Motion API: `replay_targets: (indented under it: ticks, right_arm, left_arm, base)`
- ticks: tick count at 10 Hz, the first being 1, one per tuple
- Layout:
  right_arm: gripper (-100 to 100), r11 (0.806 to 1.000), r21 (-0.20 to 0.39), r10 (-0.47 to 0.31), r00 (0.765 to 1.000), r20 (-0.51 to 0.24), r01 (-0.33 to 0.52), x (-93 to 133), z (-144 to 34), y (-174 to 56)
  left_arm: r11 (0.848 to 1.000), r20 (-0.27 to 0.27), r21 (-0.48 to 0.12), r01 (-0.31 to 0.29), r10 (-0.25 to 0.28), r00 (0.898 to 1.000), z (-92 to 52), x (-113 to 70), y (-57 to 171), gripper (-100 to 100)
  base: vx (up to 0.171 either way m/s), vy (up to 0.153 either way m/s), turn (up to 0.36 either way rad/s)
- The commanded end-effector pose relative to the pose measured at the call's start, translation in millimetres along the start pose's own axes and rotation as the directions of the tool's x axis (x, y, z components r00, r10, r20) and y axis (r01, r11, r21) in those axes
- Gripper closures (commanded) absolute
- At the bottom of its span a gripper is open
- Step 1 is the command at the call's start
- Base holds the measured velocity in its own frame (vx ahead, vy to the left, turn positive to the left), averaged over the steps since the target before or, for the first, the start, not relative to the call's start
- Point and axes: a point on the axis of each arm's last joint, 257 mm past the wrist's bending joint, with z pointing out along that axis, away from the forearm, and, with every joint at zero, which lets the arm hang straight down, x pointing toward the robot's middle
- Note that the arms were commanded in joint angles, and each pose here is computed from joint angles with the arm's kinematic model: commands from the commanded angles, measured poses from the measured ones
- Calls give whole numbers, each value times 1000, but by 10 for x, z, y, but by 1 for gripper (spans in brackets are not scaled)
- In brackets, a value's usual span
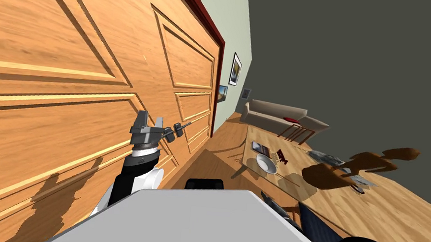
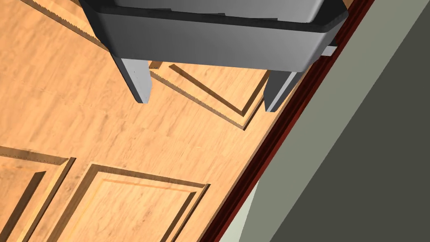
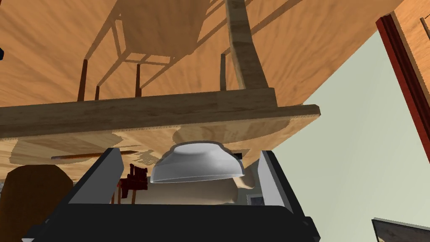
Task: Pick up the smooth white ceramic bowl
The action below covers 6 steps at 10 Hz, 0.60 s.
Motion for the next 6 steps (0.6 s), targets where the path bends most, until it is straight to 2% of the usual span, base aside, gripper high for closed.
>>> replay_targets:
  ticks: [1,2,3,4,5,6]
  right_arm:
    - [-100,998,36,-54,999,-11,54,41,-67,-227]
    - [-100,988,97,-116,992,-42,119,124,-120,-544]
    - [-100,985,95,-141,989,-39,144,109,-119,-539]
    - [-100,967,148,-199,977,-72,208,169,-182,-838]
    - [-100,961,145,-227,971,-69,235,152,-180,-831]
    - [-100,934,188,-288,952,-104,303,187,-248,-1108]
  left_arm:
    - [1000,0,0,0,0,1000,0,0,0,0]
    - [1000,0,0,0,0,1000,0,-1,0,0]
    - [1000,0,0,0,0,1000,0,0,0,0]
    - [1000,0,0,0,0,1000,0,-1,0,0]
    - [1000,0,0,0,0,1000,0,0,0,0]
    - [1000,0,0,0,0,1000,-1,-1,0,0]
  base:
    - [-54,-21,214]
    - [-68,-21,340]
    - [-56,-26,231]
    - [-73,-20,465]
    - [-56,-30,174]
    - [-64,-20,278]
